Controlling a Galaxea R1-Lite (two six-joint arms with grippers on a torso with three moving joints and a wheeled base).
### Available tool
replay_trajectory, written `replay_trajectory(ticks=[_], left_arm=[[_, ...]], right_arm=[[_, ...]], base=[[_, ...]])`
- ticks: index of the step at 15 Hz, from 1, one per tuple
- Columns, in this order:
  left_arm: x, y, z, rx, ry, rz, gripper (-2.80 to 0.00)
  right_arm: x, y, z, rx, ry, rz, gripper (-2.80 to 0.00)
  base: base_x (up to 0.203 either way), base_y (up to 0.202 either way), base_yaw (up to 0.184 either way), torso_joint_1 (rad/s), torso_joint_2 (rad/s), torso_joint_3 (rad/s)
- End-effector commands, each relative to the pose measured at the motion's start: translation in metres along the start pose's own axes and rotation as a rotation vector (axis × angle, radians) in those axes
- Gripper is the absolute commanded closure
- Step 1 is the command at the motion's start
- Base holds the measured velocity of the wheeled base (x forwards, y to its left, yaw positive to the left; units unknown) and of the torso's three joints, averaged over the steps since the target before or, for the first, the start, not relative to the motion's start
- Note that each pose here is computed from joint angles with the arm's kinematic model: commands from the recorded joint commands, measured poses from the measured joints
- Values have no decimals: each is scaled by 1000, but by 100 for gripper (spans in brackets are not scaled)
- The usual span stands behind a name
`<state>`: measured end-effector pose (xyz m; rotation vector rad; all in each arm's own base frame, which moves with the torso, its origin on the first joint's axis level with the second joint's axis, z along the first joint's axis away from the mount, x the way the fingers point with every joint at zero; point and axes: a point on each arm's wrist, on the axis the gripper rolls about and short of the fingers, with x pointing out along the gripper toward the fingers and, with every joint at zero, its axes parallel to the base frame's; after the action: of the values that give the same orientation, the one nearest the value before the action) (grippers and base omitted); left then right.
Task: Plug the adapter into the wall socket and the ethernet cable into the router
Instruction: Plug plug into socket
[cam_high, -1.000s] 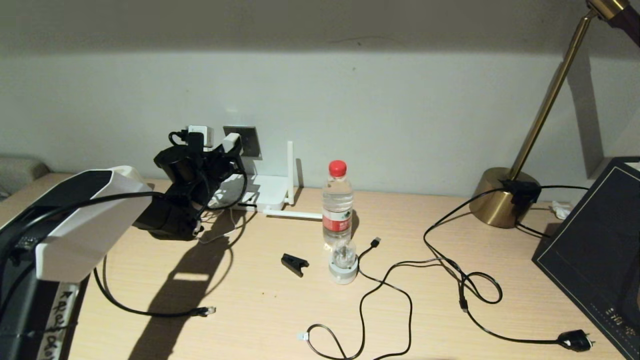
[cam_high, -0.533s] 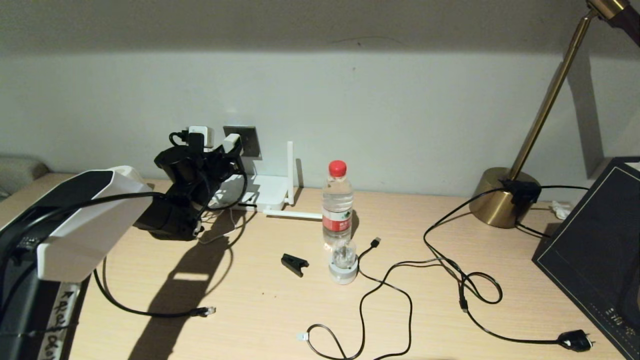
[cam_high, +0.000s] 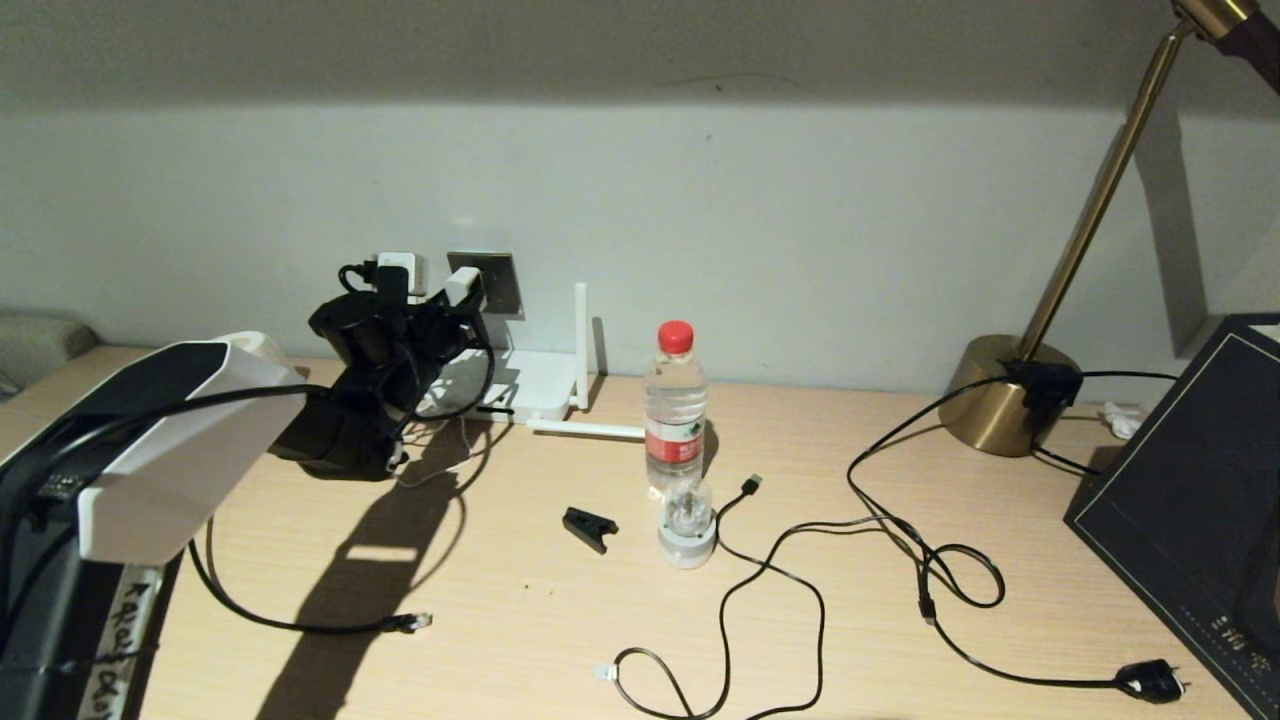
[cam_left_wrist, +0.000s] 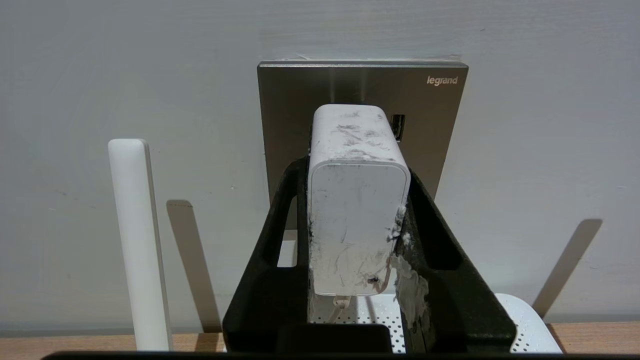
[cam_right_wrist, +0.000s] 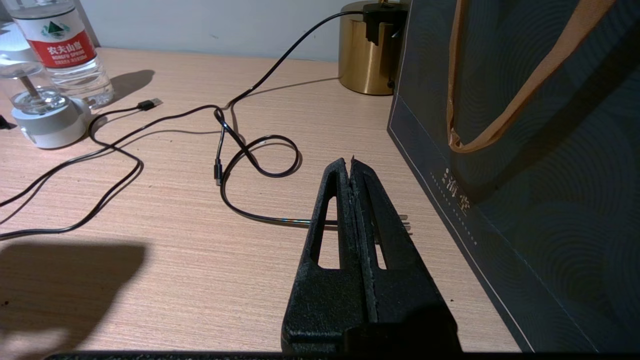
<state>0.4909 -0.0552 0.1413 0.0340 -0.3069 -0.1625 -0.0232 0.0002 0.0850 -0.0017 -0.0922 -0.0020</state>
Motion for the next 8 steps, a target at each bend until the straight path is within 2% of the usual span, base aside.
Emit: replay_trajectory(ticks=[1, 8], left_arm=[[0, 1, -1, 2, -4, 1, 0], [1, 0, -5, 0, 1, -2, 0]], right_arm=[[2, 0, -10, 0, 35, 0, 0], [2, 0, -10, 0, 35, 0, 0]], base=[[0, 0, 0, 0, 0, 0], [0, 0, 0, 0, 0, 0]])
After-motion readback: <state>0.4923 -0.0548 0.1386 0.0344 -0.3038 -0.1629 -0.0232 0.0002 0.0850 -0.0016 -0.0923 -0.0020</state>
